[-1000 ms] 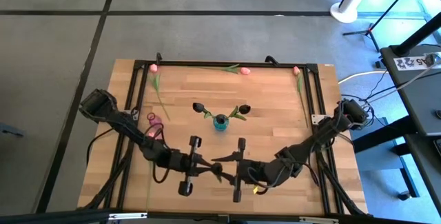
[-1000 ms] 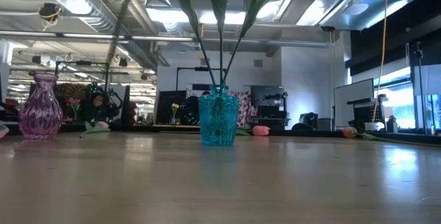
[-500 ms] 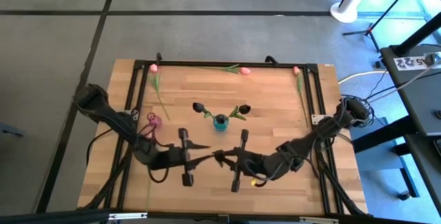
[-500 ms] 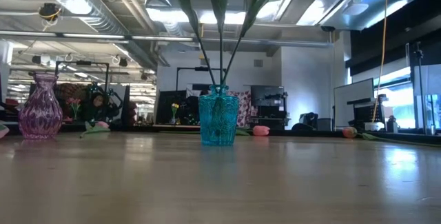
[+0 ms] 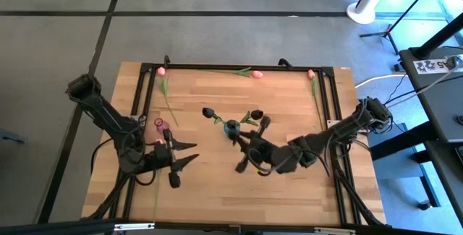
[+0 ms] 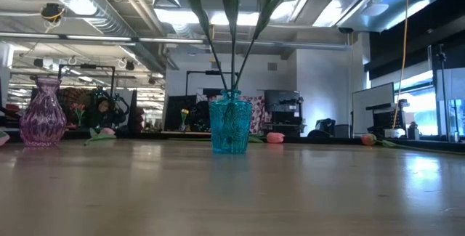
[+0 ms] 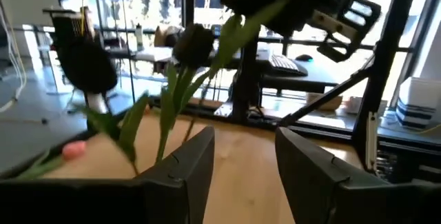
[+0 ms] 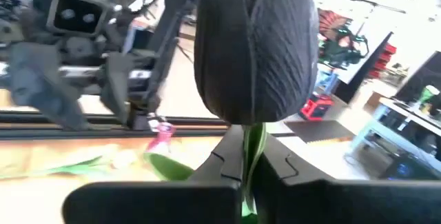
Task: Sort flowers into vase by color
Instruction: Put the black tulip into the blue vase
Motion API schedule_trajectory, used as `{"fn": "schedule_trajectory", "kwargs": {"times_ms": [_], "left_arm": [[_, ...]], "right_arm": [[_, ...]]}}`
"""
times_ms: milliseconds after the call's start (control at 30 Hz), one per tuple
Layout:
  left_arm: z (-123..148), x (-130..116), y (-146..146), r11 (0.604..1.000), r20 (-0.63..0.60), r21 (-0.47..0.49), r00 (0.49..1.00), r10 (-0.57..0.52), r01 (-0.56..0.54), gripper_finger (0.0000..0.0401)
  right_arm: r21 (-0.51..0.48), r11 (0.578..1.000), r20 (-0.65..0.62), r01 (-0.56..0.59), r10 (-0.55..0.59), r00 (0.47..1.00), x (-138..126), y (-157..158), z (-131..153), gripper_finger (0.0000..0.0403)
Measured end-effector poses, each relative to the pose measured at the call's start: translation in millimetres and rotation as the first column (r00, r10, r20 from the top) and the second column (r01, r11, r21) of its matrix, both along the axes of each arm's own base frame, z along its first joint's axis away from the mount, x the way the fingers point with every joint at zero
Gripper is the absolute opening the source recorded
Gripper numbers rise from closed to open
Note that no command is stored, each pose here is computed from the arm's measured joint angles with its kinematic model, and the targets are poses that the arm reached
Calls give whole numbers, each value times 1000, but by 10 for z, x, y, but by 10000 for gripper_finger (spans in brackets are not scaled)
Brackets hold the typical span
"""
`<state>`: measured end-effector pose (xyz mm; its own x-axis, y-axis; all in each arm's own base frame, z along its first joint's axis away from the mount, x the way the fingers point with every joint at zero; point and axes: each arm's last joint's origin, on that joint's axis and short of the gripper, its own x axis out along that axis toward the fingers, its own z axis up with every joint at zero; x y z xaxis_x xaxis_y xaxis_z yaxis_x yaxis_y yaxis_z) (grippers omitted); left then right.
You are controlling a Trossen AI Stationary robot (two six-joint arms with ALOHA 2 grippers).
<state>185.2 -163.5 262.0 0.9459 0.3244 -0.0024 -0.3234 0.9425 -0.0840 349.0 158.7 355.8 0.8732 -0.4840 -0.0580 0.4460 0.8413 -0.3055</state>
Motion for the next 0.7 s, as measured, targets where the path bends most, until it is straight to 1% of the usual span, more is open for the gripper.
{"fn": "schedule_trajectory", "kwargs": {"times_ms": [100,267,433,700], "left_arm": [[-138,-40,45,1000,-11,-20,1000,-1,1,151],[-289,-53,86,997,-25,-58,998,-60,58,151],[-316,-56,96,996,-25,-70,998,-63,61,151],[-315,-55,96,996,-25,-71,998,-65,63,151]], "right_arm": [[-7,1000,5,21,-21,1000,34,-75,12,5],[-7,999,11,36,-36,999,73,-161,21,10],[-26,999,34,35,-34,999,75,-159,65,12],[-41,998,20,52,-52,998,71,-161,56,13]]}}
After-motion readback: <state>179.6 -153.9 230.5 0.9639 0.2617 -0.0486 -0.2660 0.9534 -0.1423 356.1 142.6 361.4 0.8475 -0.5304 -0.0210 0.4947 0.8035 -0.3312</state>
